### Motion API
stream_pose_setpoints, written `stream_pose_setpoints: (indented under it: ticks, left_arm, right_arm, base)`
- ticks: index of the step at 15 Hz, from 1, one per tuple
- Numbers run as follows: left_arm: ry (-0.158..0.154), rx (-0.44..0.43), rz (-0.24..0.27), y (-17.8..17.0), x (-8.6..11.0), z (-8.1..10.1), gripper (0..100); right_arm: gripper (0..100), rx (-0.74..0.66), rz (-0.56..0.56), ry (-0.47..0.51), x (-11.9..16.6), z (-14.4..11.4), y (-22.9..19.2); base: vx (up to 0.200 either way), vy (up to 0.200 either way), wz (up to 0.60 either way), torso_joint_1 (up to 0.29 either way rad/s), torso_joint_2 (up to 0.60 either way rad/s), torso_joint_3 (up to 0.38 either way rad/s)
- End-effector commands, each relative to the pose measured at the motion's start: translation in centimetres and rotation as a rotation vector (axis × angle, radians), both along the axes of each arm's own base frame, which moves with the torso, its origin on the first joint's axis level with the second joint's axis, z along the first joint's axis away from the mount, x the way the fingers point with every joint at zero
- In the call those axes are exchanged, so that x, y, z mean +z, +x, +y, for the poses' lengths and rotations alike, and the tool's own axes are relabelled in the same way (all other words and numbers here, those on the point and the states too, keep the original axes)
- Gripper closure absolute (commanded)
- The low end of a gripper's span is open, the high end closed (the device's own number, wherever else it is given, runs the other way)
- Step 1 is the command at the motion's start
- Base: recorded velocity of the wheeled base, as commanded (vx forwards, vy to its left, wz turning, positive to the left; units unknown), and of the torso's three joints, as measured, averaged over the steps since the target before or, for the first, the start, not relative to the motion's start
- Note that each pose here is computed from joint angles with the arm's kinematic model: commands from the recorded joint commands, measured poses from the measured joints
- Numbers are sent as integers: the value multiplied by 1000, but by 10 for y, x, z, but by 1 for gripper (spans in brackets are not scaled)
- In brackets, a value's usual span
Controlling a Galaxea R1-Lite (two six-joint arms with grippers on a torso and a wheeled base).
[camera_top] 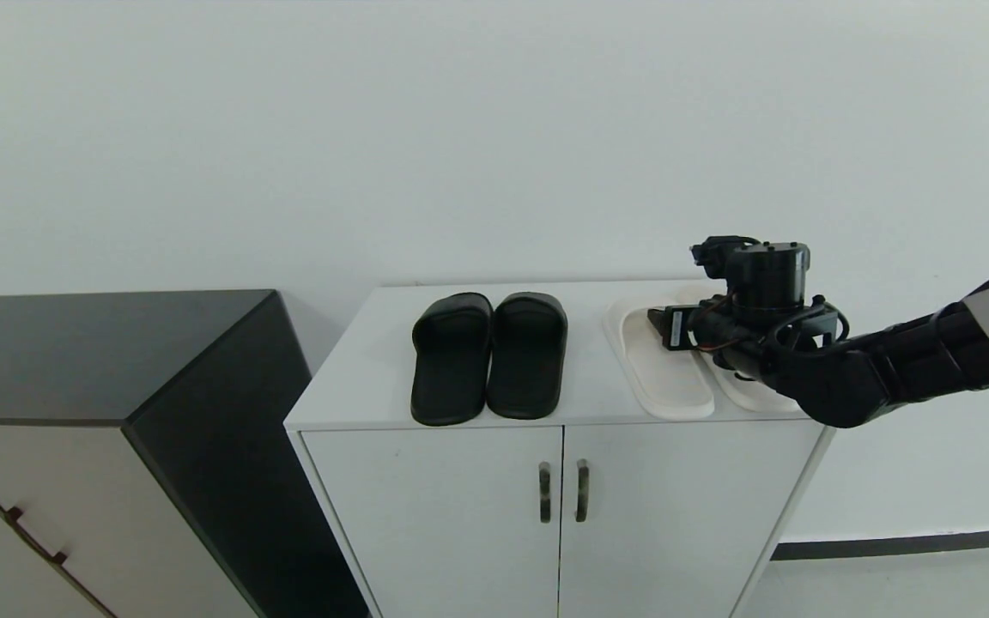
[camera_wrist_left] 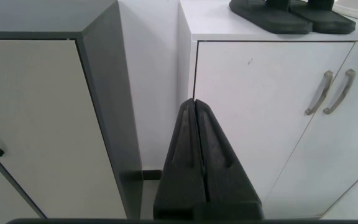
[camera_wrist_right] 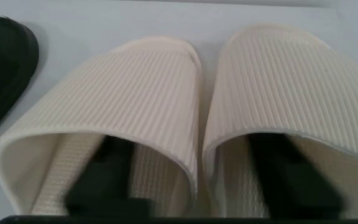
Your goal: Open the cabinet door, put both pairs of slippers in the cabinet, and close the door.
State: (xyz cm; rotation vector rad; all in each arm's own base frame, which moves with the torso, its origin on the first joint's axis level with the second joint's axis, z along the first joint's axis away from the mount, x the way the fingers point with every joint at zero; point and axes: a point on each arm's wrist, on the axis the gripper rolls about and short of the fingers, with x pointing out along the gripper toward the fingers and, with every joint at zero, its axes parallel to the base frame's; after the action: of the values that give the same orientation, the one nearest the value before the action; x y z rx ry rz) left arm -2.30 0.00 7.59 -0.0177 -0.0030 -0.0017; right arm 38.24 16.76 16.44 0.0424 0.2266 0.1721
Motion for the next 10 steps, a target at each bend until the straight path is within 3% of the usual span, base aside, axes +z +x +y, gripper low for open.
stream_pose_setpoints:
  ticks: [1,6,10]
  left_arm:
    - [-1,0,0,0,0,0,100]
    - [-1,0,1,0,0,0,100]
    - [-1,0,1,0,0,0,100]
  right_arm:
    - [100,1,0,0,0,0,0]
    - [100,7,-30,16,15,-1,-8]
    - [100,159,-39,45,41,7,-70]
  base:
    - [0,0,0,0,0,0]
    - [0,0,0,0,0,0]
    - [0,0,0,0,0,0]
